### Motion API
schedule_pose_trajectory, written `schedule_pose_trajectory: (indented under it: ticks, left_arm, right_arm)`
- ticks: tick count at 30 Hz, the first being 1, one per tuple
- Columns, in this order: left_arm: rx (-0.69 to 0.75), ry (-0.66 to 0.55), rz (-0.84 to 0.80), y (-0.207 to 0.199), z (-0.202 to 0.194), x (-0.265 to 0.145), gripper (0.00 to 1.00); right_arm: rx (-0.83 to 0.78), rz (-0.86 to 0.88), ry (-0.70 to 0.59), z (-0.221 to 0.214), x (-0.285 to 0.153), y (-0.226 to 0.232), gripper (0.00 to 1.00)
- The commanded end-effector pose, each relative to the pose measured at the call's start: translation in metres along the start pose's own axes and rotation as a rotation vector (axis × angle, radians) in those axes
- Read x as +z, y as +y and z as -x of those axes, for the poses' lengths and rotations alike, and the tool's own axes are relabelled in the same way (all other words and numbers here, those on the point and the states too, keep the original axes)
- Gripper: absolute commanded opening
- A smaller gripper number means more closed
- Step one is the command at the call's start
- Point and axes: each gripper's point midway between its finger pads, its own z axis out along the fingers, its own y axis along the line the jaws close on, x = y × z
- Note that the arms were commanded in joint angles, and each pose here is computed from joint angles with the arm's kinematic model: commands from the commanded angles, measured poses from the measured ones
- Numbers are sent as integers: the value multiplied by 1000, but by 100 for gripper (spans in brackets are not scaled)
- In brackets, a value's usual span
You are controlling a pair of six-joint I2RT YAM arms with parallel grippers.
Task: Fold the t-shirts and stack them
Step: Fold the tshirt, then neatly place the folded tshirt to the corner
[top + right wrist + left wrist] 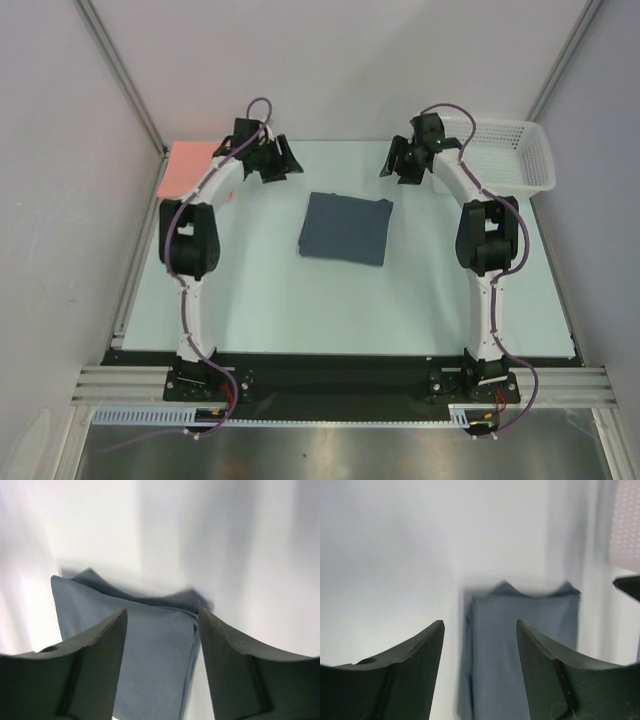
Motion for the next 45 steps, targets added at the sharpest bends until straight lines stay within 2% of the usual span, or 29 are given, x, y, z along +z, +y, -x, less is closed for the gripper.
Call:
schedule_pose_trajectory:
  ticks: [1, 5, 6, 7, 11, 12, 13, 14, 15, 16, 18, 19, 20, 23, 24, 26, 28, 29, 31, 37, 43, 44, 45]
  left_arm:
    - [95, -104, 24, -41, 13, -107, 66]
    - [40, -91, 50, -37, -55, -155, 67]
    - [29, -88, 58, -37, -70, -166, 67]
    - [-18, -82, 82, -28, -97, -183, 66]
    - [-207, -88, 202, 0, -155, -224, 63]
    - [-260, -93, 206, 1, -163, -228, 62]
    - [-297, -67, 228, 10, -182, -231, 62]
    - [-316, -91, 219, 8, -185, -240, 62]
    - [-355, -106, 230, 11, -189, -243, 62]
    - [-381, -90, 259, 20, -202, -243, 62]
    - [-454, -123, 274, 24, -207, -250, 62]
    - [-483, -126, 308, 32, -214, -251, 63]
    - [-506, -137, 313, 33, -215, -253, 63]
    - [-588, -162, 315, 34, -215, -257, 64]
    - [-633, -164, 309, 32, -215, -258, 65]
    - [-680, -153, 279, 27, -216, -258, 66]
    - [-718, -144, 254, 22, -216, -258, 66]
    - [-730, -136, 255, 21, -217, -258, 72]
    - [-754, -131, 260, 22, -219, -260, 73]
    - [-817, -135, 280, 30, -227, -266, 74]
    - [-836, -198, 344, 44, -224, -277, 75]
    - [-832, -200, 342, 44, -223, -277, 75]
    - [-811, -194, 339, 45, -222, -276, 75]
  right_arm:
    - [-123, -238, 69, -6, -61, -20, 67]
    - [-313, -219, 84, -33, -101, 4, 74]
    - [-397, -184, 102, -61, -107, 23, 77]
    - [-459, -194, 95, -70, -111, 27, 79]
    - [-861, -202, 45, -129, -121, 55, 80]
    - [-963, -157, -12, -144, -121, 81, 80]
    - [-1029, -187, -14, -159, -124, 70, 81]
    - [-1134, -178, -28, -165, -124, 73, 80]
    - [-1189, -168, -101, -164, -122, 87, 79]
    - [-1291, -126, -77, -191, -119, 88, 79]
    - [-1541, -79, -125, -205, -114, 103, 78]
    - [-1645, -51, -112, -226, -109, 105, 78]
    - [-1687, -41, -120, -230, -105, 108, 78]
    - [-1753, 18, -85, -244, -81, 119, 67]
    - [-1778, 25, -61, -248, -75, 120, 51]
    - [-1812, 20, -48, -249, -66, 125, 38]
    - [-1864, 19, -28, -253, -52, 129, 39]
    - [-1880, 13, -27, -254, -49, 131, 40]
    - [-1887, -3, -23, -254, -38, 130, 51]
    - [-1872, -6, 5, -261, -19, 132, 56]
    - [-1849, -17, -14, -256, -4, 138, 53]
    - [-1843, -20, -14, -252, -2, 139, 50]
    - [-1838, -20, -11, -252, -2, 140, 41]
